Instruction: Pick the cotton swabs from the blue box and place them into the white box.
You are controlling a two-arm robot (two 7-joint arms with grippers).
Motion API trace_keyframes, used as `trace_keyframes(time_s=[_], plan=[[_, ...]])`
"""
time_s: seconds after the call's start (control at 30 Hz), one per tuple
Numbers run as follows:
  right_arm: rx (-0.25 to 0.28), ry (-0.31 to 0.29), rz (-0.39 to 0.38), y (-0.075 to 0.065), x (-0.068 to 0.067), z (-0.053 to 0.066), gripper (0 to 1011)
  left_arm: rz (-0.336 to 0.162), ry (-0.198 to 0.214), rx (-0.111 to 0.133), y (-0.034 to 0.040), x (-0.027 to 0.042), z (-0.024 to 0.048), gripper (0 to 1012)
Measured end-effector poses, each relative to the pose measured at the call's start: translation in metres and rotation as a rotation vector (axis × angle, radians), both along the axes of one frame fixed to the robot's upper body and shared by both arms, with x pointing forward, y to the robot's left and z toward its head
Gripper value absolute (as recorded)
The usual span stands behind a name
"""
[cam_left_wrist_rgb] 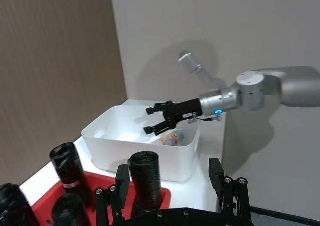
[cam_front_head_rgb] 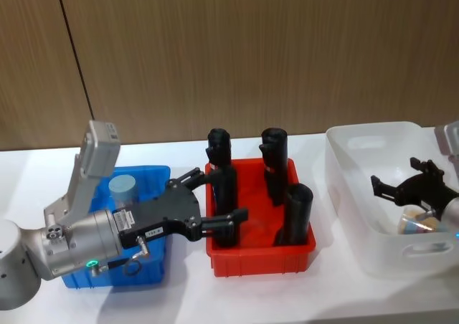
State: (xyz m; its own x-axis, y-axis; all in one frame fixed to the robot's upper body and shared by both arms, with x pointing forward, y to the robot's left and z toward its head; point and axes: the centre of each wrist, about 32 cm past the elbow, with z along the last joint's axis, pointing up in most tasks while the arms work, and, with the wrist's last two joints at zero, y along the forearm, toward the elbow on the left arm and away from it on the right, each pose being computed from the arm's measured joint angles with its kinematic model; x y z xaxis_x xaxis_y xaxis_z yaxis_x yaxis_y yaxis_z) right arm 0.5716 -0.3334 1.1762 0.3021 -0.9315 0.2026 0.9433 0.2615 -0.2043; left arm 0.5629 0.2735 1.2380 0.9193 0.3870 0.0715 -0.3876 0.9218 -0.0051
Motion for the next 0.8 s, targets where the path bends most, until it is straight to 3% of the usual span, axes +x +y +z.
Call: trace_keyframes(time_s=[0.8], plan=[[0.094,-0.109,0.041,0.052,-0.058,-0.002,1001,0.252,-0.045,0.048,-0.0268,-0.0221,-0.0138,1004]])
